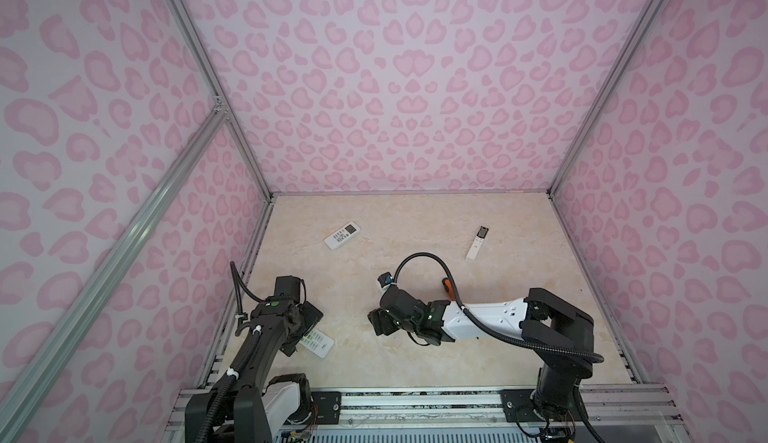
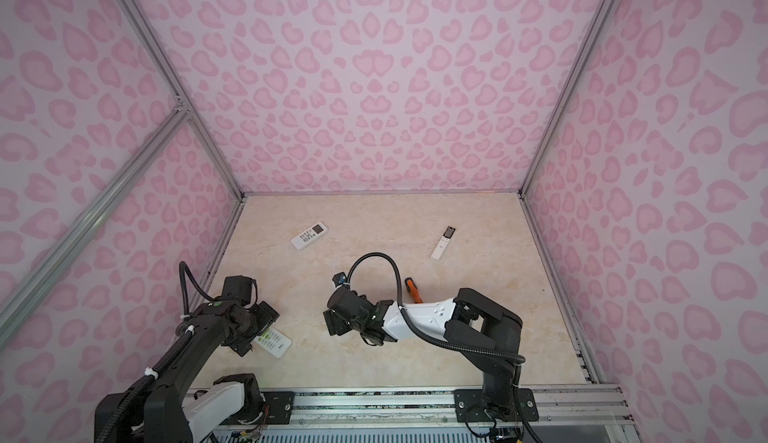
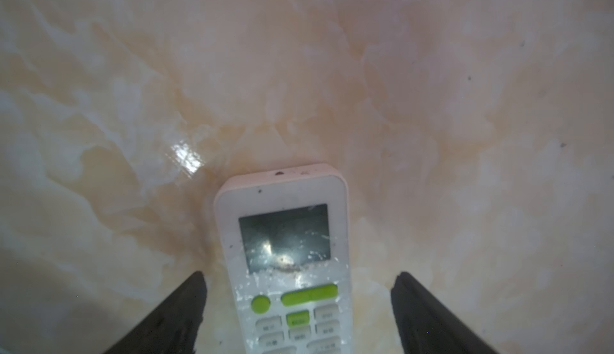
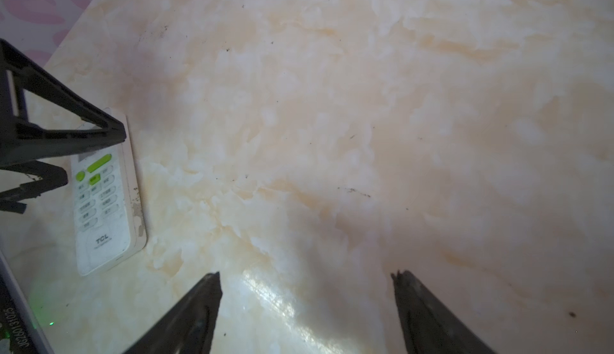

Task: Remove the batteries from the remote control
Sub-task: 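Lower the left gripper onto the nearer white remote while the right gripper reaches toward it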

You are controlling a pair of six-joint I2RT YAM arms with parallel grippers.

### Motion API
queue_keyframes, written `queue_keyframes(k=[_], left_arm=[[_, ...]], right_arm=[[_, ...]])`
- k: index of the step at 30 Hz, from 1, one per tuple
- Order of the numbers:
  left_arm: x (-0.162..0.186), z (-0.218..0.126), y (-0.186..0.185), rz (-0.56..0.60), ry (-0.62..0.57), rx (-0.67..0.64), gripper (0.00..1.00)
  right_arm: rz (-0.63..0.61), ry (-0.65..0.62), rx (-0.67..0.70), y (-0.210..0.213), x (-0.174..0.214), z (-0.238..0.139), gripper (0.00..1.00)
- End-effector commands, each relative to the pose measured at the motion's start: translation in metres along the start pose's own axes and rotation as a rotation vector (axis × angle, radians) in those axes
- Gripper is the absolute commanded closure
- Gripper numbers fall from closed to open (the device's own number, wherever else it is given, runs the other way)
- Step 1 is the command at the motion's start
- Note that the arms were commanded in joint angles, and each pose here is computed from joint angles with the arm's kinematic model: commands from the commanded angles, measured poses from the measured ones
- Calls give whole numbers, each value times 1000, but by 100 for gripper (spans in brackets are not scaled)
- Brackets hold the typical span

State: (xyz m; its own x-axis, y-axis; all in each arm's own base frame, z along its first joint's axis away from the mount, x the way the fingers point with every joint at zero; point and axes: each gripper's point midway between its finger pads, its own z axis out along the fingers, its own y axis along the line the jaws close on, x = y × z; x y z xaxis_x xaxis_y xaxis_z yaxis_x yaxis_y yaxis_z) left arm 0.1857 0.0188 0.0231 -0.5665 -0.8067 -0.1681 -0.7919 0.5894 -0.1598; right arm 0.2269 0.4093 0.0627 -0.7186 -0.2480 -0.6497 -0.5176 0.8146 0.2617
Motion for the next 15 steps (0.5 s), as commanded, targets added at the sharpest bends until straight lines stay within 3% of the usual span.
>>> queue_keyframes(k=[1, 7, 15], left_arm=[[5, 10, -6, -38, 16, 52, 11], [14, 21, 0, -40, 40, 40, 16], [13, 13, -6, -42, 14, 102, 34]], right_arm=[[15, -4, 14, -3, 3, 5, 16], [32, 15, 9, -5, 5, 11, 16], [86, 31, -23, -8, 3, 12, 16]])
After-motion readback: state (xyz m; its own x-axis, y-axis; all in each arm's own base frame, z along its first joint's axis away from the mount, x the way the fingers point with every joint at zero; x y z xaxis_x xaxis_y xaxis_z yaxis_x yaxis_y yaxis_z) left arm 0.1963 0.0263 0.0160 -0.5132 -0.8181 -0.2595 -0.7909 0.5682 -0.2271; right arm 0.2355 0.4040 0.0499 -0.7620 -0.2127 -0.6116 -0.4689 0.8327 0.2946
